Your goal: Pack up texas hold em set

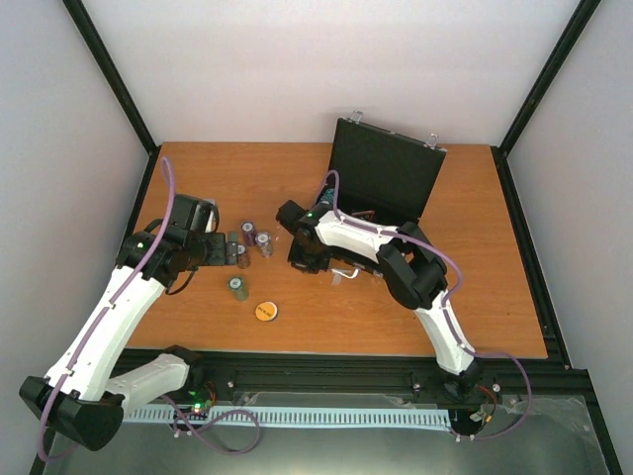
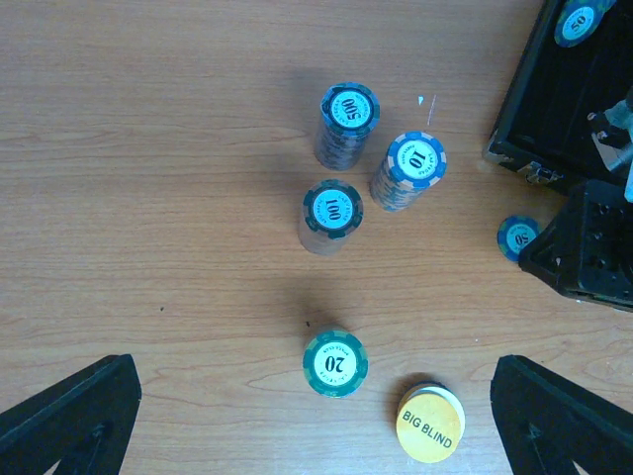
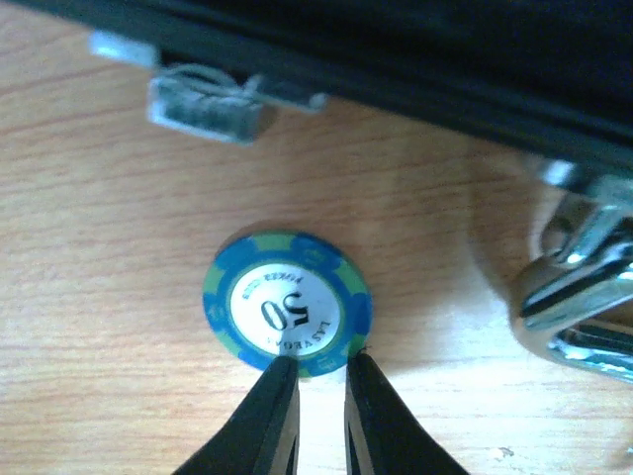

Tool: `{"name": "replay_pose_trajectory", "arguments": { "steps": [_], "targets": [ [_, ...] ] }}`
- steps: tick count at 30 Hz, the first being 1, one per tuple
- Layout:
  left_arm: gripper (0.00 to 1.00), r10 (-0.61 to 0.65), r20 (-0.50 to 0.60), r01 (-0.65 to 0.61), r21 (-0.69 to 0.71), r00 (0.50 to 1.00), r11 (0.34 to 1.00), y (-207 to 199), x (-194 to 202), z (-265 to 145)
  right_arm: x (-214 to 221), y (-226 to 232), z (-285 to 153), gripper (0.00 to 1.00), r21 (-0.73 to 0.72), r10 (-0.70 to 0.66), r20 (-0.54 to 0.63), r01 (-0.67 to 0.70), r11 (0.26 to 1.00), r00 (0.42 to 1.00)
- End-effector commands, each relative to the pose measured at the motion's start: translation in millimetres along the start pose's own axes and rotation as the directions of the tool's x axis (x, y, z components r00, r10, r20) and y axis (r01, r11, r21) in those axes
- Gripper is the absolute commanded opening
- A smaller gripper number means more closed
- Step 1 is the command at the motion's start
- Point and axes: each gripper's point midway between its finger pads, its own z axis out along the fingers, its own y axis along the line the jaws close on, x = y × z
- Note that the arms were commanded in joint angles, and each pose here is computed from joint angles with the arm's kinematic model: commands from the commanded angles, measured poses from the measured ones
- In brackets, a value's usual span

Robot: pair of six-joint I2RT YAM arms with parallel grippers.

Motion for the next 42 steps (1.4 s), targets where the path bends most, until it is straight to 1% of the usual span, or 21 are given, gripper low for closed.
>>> {"name": "replay_pose_trajectory", "arguments": {
  "steps": [1, 3, 4, 8, 10, 12, 15, 18, 23, 25, 29, 32, 35, 37, 41, 42],
  "targets": [
    [1.00, 0.013, 0.029, -0.012, -0.004, 0.999, 1.000, 2, -4, -6, 2, 9, -7, 0.18, 0.018, -0.132, 0.022, 0.132, 0.991, 0.991],
    [1.00, 0.013, 0.028, -0.013, -0.003, 1.000, 1.000, 2, -4, -6, 1, 7, -15, 0.20, 0.039, -0.178, 0.041, 0.176, 0.984, 0.983],
    [1.00, 0.014, 0.028, -0.014, -0.003, 1.000, 1.000, 2, -4, -6, 0, 7, -20, 0.24, 0.044, -0.194, 0.056, 0.192, 0.980, 0.979],
    [1.00, 0.014, 0.026, -0.014, -0.001, 1.000, 1.000, 2, -3, -5, -4, 5, -31, 0.51, 0.058, -0.241, 0.091, 0.237, 0.970, 0.966],
    [1.00, 0.012, 0.025, -0.012, 0.003, 1.000, 1.000, 1, -4, -4, -4, 3, -30, 0.59, 0.070, -0.258, 0.088, 0.252, 0.965, 0.962],
    [1.00, 0.010, 0.026, -0.010, 0.005, 1.000, 1.000, 0, -4, -4, -4, 4, -26, 0.63, 0.073, -0.288, 0.078, 0.283, 0.956, 0.954],
    [1.00, 0.007, 0.029, -0.007, 0.007, 1.000, 1.000, 0, -5, -5, -5, 7, -17, 0.64, 0.083, -0.335, 0.058, 0.330, 0.940, 0.940],
    [1.00, 0.008, 0.026, -0.008, 0.008, 1.000, 1.000, 0, -5, -4, -8, 14, -8, 0.70, 0.086, -0.391, 0.039, 0.387, 0.918, 0.919],
    [1.00, 0.009, 0.022, -0.009, 0.007, 1.000, 1.000, -1, -5, -1, -5, 20, 9, 0.70, 0.081, -0.471, -0.025, 0.471, 0.878, 0.882],
    [1.00, 0.008, 0.022, -0.008, 0.006, 1.000, 1.000, -1, -6, -1, -8, 16, 11, 0.70, 0.108, -0.477, -0.030, 0.477, 0.872, 0.879],
    [1.00, 0.011, 0.019, -0.011, 0.005, 1.000, 1.000, -2, -6, 1, -12, 8, 12, 0.76, 0.152, -0.486, -0.021, 0.484, 0.862, 0.874],
    [1.00, 0.012, 0.013, -0.012, 0.006, 1.000, 1.000, -2, -5, 3, -10, 6, 13, 0.77, 0.149, -0.491, -0.031, 0.490, 0.859, 0.870],
    [1.00, 0.011, 0.013, -0.011, 0.008, 1.000, 1.000, -3, -6, 4, -6, 4, 17, 0.72, 0.144, -0.496, -0.049, 0.498, 0.855, 0.867],
    [1.00, 0.009, 0.014, -0.009, 0.009, 1.000, 1.000, -3, -6, 4, -5, 2, 17, 0.68, 0.151, -0.501, -0.049, 0.502, 0.851, 0.864],
    [1.00, 0.011, 0.008, -0.011, 0.014, 1.000, 1.000, -5, -6, 6, 2, -3, 25, 0.63, 0.150, -0.512, -0.072, 0.517, 0.843, 0.856],
    [1.00, 0.010, 0.007, -0.010, 0.017, 1.000, 1.000, -6, -6, 6, 5, -4, 28, 0.59, 0.151, -0.513, -0.080, 0.520, 0.841, 0.854]
  ]
}}
